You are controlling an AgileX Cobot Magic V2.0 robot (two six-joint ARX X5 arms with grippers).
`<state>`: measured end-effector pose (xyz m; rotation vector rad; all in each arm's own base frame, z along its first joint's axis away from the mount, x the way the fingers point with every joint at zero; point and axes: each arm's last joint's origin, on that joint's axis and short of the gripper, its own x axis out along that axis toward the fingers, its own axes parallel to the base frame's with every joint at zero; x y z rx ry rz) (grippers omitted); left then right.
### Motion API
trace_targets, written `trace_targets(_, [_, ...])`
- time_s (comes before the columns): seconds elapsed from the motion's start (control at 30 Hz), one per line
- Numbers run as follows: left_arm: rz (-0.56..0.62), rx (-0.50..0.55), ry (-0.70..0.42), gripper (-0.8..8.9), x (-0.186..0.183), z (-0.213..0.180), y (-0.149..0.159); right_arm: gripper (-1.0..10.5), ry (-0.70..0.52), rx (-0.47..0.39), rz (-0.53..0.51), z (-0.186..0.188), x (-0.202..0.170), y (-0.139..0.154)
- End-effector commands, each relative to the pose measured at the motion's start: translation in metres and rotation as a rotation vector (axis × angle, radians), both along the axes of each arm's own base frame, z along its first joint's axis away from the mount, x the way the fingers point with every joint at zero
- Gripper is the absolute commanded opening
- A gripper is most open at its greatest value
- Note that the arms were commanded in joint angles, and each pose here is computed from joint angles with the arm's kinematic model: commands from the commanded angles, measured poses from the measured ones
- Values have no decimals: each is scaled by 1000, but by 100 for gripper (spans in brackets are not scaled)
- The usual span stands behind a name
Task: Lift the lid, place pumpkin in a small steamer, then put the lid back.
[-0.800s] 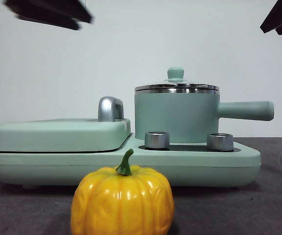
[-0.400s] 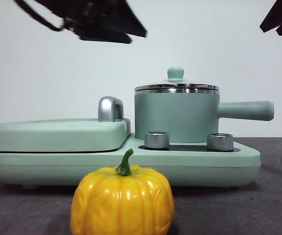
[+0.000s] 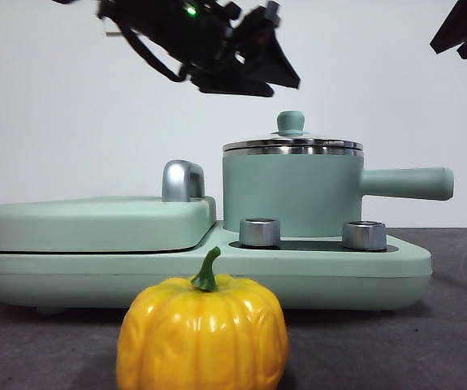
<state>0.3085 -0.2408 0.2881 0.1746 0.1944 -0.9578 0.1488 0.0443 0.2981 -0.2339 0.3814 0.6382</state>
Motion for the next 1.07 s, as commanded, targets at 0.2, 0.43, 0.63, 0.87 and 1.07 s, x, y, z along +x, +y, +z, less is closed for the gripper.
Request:
trace_targets(0.2, [-21,19,26,250,11,-13,-20,290,-16,11,-6,6,1,1])
trace_targets(0.43, [-22,57,67,250,11,-21,-20,290,-16,11,-7,6,1,1])
trace_targets(0.63, [-23,60,72,248,12,-23,-20,290,-16,11,-7,6,1,1])
trace_targets(0.87, [-23,62,74,141,12,-24,-21,290,-16,11,-7,6,1,1])
trace_targets(1.07, [-22,62,74,10,12,-24,-21,290,-15,11,-7,6,1,1])
